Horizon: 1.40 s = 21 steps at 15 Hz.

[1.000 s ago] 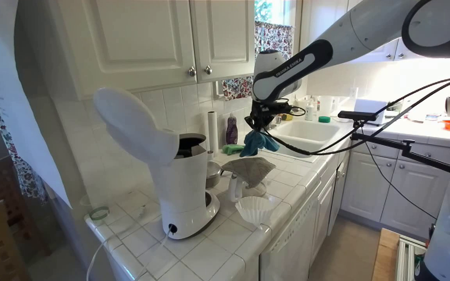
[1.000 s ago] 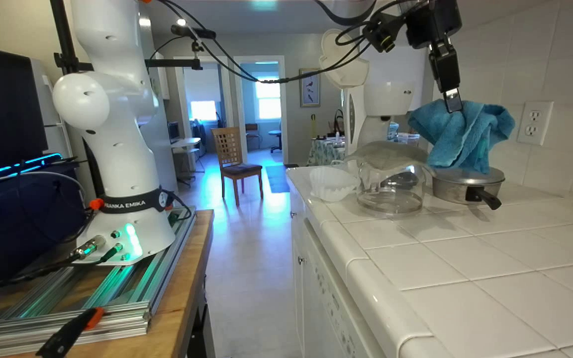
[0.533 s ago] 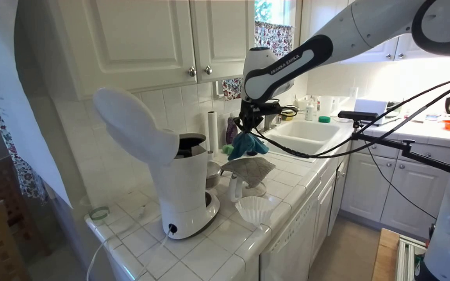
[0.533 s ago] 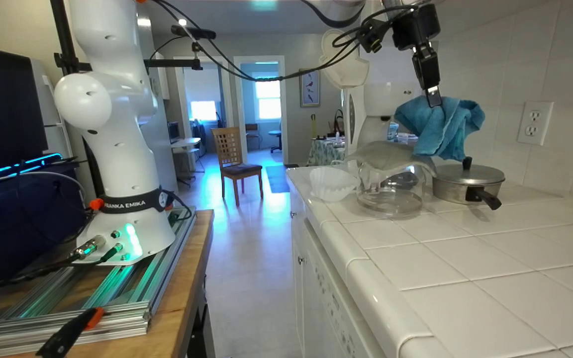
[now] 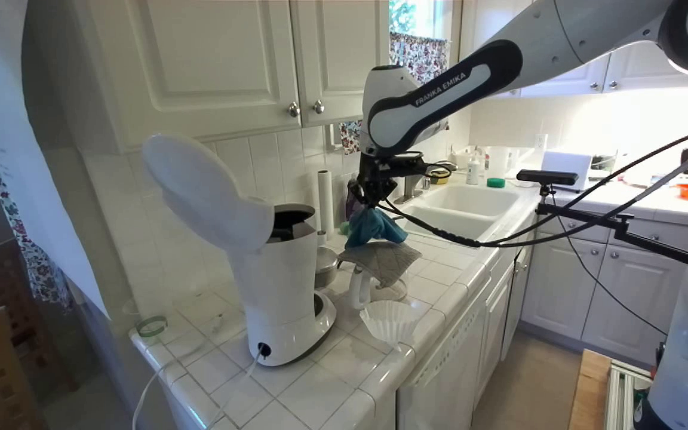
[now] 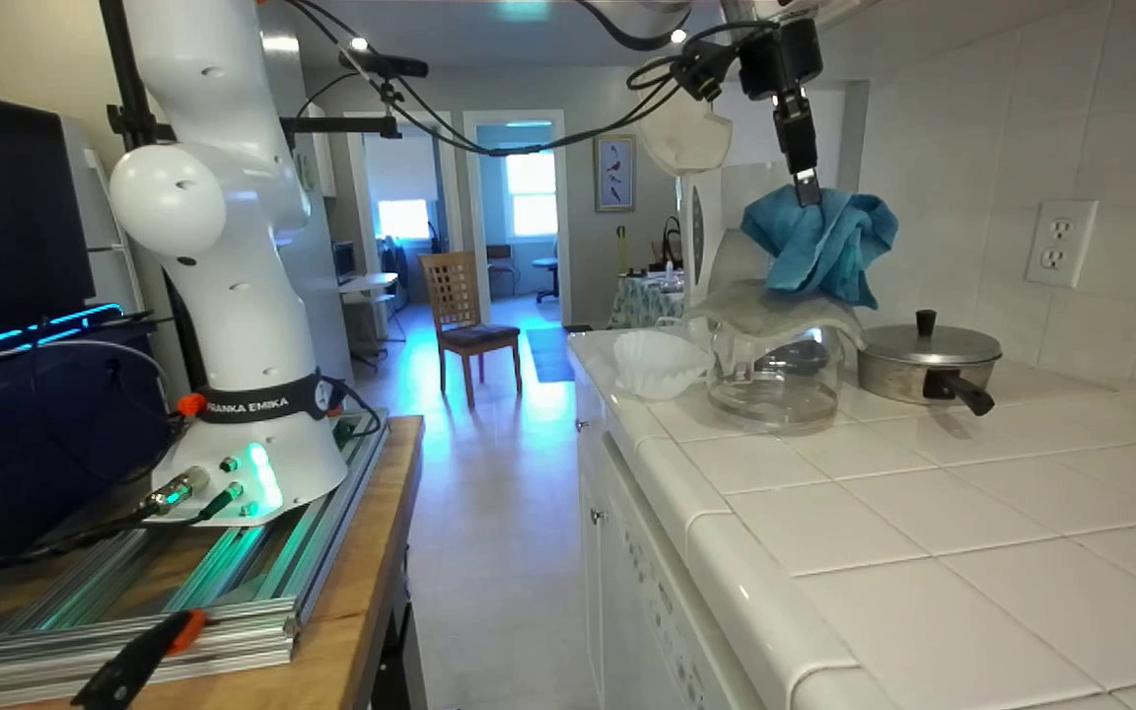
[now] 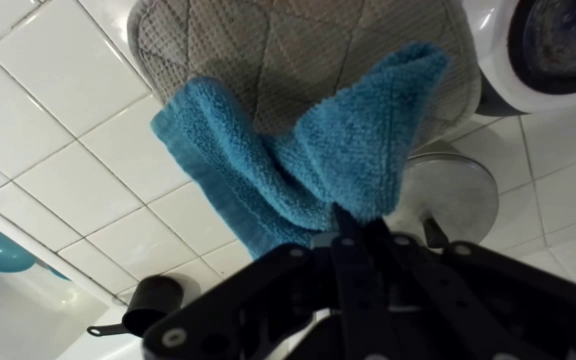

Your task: Fold the blue towel and put it on top of the bottle

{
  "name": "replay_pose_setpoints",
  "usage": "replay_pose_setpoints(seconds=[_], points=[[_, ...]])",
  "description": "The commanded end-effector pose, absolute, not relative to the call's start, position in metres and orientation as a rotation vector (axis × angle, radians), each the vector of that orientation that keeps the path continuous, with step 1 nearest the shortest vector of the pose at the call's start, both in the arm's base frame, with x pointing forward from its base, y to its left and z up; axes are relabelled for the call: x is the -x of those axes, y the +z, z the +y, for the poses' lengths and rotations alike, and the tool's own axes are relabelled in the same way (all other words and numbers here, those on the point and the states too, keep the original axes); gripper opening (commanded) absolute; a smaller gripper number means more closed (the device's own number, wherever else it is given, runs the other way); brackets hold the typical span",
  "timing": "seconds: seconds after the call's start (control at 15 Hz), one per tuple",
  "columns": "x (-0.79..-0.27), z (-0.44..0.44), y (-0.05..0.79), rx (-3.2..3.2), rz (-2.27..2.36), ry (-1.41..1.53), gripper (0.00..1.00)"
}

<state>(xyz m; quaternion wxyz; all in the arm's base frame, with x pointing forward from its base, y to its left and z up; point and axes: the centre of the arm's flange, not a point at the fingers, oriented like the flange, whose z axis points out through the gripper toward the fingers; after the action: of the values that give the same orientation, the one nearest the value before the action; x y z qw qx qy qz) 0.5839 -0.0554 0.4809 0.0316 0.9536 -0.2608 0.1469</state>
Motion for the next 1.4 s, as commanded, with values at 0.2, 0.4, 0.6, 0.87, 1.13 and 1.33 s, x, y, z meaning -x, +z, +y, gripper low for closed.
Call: replay_pose_setpoints(seconds=[0.2, 0.4, 0.6, 0.87, 1.13, 1.33], points=[[-0.552, -0.030, 0.483, -2.980, -0.819, 0.409, 0.02], [-0.546, -0.028, 0.479, -2.980, -0.818, 0.402, 0.02], [-0.545, -0.028, 0.477, -2.974, -0.821, 0.406, 0.32], [-0.544, -0.027, 0.479, -2.963, -0.842, 0.441, 0.59], [-0.542, -0.030, 0.483, -2.962, -0.853, 0.464, 0.87], [-0.531, -0.034, 0.487, -2.974, -0.788, 0.380, 1.00]])
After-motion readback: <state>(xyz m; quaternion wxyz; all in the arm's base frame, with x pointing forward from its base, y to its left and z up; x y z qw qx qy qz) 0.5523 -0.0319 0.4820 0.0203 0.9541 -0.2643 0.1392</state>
